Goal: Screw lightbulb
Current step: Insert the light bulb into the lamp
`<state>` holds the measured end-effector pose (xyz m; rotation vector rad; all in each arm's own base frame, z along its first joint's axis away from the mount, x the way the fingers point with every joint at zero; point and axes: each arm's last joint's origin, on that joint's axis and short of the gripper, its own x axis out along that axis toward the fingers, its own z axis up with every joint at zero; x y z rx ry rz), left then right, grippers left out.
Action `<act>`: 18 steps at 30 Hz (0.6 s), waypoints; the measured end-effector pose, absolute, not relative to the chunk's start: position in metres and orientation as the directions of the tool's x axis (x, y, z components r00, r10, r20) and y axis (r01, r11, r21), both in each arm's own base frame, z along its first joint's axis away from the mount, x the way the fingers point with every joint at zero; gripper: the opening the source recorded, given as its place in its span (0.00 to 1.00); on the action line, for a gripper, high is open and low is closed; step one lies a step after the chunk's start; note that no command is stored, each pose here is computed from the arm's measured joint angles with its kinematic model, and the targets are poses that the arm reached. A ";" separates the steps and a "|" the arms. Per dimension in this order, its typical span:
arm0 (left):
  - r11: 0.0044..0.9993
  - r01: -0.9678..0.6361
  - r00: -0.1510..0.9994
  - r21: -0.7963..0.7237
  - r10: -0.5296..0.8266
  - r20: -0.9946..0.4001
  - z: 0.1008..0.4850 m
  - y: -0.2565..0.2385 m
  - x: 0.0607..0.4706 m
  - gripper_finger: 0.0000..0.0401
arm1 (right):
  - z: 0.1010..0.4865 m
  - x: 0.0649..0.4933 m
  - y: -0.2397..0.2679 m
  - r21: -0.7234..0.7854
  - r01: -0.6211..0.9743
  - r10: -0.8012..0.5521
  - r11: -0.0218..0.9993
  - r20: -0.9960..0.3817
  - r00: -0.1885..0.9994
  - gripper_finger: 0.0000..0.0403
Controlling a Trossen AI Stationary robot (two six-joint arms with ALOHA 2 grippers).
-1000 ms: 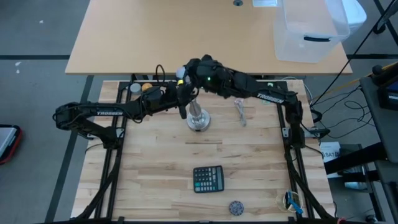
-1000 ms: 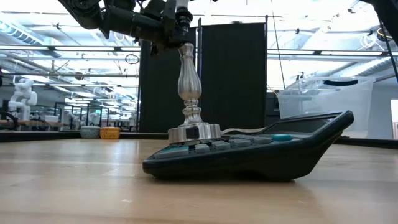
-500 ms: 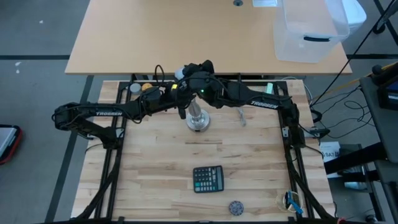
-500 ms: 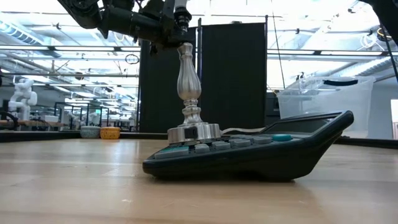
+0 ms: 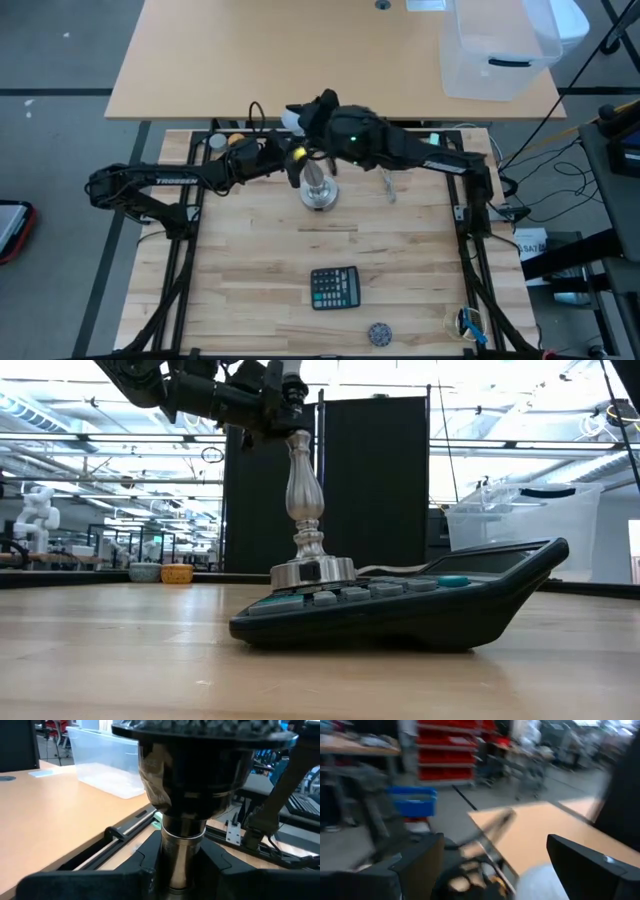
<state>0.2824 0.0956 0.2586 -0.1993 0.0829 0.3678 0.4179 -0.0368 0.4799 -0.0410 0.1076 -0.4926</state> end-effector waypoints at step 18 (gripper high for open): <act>0.940 -0.313 0.947 -0.135 0.299 -0.116 0.259 0.094 0.283 0.18 | 0.581 0.291 -0.051 -0.218 0.117 -0.074 0.969 0.197 0.978 0.85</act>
